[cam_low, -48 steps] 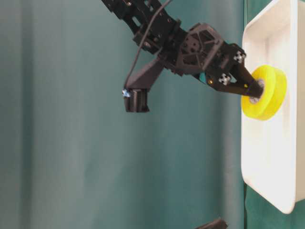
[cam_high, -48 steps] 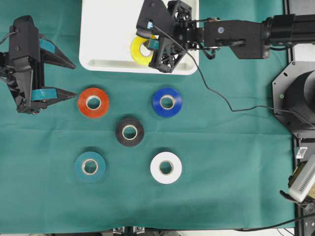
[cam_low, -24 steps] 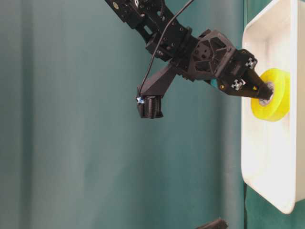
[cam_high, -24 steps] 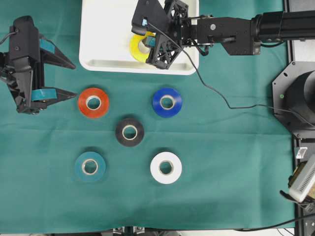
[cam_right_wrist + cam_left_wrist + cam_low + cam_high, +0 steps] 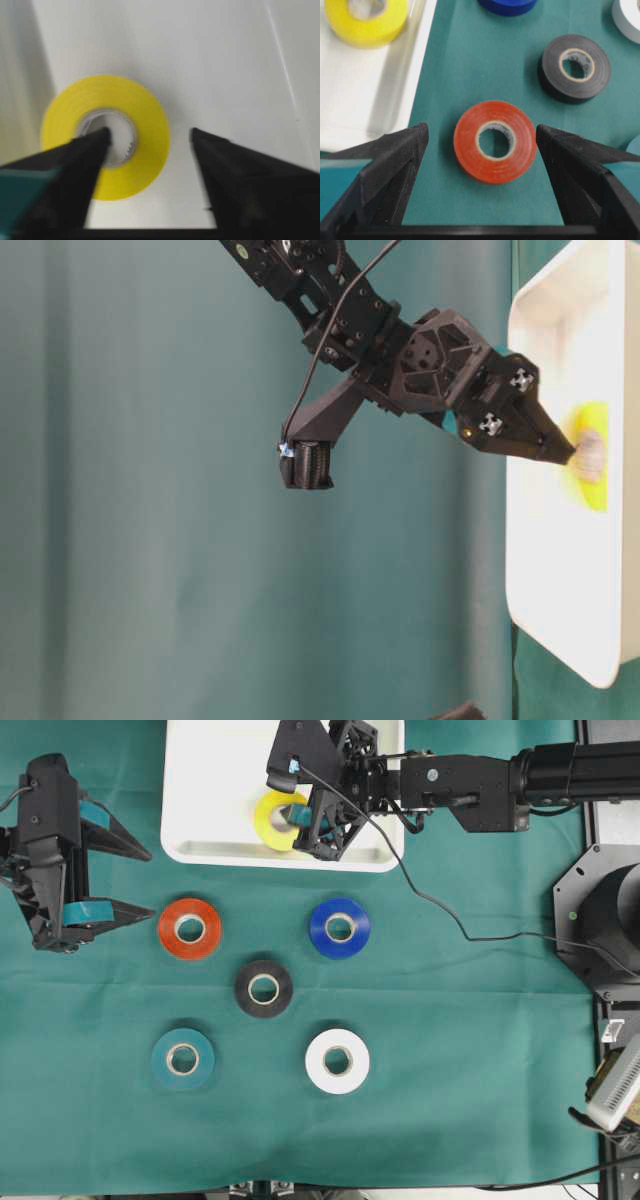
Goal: Put the tape alternately from left to right into the white case.
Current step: 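Carry the yellow tape to the white tray and release it, then raise the right gripper out of the tray and move it over the blue tape, then move the left gripper down over the teal tape roll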
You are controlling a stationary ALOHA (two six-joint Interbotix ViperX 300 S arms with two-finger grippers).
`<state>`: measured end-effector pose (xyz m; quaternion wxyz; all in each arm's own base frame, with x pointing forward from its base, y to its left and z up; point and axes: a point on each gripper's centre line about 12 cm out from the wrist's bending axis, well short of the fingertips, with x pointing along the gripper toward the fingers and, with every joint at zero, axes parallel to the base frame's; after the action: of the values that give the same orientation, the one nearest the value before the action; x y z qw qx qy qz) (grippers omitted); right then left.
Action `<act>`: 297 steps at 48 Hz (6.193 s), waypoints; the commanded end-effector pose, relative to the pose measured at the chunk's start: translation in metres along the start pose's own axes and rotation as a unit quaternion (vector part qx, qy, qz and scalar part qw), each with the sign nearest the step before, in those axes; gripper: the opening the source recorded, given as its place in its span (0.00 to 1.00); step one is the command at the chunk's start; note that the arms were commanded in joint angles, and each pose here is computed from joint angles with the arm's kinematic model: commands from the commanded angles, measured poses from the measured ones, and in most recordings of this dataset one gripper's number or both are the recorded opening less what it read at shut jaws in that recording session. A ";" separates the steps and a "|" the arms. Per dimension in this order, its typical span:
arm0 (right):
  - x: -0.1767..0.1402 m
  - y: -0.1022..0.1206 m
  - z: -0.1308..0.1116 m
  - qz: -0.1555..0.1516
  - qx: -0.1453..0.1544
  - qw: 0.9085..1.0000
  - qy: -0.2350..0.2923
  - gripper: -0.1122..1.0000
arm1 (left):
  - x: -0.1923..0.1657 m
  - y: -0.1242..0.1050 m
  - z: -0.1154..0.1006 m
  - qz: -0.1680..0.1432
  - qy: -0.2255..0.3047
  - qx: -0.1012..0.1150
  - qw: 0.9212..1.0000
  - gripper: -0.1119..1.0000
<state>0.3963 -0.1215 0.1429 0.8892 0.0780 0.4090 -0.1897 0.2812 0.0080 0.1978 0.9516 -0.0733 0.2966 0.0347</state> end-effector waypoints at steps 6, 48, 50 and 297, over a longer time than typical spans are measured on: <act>-0.013 0.003 0.020 0.007 -0.002 0.999 -0.036 0.83 | -0.002 0.000 0.006 0.000 -0.012 0.000 1.000 0.77; -0.063 0.031 0.028 0.043 -0.025 0.995 -0.085 0.83 | -0.001 0.000 0.005 0.000 -0.011 0.000 1.000 0.77; -0.068 0.033 0.028 0.046 -0.028 0.994 -0.090 0.83 | -0.001 0.000 0.005 0.000 -0.011 -0.001 1.000 0.77; -0.118 0.123 -0.057 0.238 -0.116 0.953 -0.148 0.83 | 0.081 -0.126 -0.039 -0.121 0.116 0.080 0.983 0.77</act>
<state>0.3367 0.0385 0.1803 0.9565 0.0409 0.2825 0.0608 0.3334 -0.1166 0.1271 0.9052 -0.0332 0.4093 -0.1092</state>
